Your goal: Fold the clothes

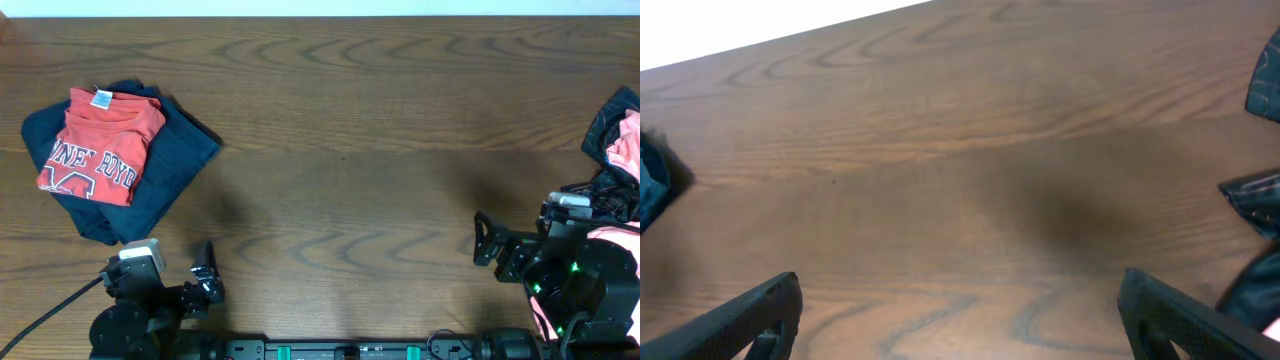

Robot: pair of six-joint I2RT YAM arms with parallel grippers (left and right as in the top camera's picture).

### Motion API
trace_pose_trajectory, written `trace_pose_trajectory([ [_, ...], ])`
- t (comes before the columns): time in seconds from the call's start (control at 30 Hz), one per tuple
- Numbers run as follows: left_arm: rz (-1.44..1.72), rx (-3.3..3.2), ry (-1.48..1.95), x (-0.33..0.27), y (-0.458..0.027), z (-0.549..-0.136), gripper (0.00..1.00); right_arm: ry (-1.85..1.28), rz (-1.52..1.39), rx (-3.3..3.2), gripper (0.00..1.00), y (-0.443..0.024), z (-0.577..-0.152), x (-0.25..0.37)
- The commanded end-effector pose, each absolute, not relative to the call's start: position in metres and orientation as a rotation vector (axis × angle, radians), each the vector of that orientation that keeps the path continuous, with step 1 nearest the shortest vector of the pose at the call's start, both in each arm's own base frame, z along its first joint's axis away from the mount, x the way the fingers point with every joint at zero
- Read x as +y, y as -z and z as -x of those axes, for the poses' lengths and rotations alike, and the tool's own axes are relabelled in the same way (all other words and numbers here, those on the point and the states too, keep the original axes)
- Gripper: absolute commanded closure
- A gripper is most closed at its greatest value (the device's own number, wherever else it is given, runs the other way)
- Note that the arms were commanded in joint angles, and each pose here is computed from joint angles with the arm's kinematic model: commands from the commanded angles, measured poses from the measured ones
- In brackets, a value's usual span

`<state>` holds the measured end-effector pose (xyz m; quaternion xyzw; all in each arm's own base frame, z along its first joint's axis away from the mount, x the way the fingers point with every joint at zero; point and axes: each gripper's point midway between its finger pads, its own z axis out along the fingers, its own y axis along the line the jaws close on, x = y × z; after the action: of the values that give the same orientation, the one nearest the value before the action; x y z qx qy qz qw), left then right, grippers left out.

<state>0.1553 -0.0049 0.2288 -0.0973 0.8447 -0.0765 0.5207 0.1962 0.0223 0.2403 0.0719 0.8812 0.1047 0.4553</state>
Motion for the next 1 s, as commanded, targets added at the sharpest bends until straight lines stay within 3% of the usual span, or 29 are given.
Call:
trace_pose_trajectory([
  [0.0, 0.259, 2.025, 0.173, -0.002, -0.226, -0.155, 0.02, -0.254, -0.193, 2.201, 0.01, -0.233, -0.193, 0.022],
  [0.53, 0.259, 2.025, 0.173, -0.002, -0.226, -0.155, 0.02, -0.178, -0.151, 2.293, 0.01, -0.212, -0.170, 0.015],
  [0.97, 0.259, 2.025, 0.173, -0.002, -0.226, -0.155, 0.02, -0.064, 0.089, 1.845, 0.01, -0.199, -0.202, 0.017],
])
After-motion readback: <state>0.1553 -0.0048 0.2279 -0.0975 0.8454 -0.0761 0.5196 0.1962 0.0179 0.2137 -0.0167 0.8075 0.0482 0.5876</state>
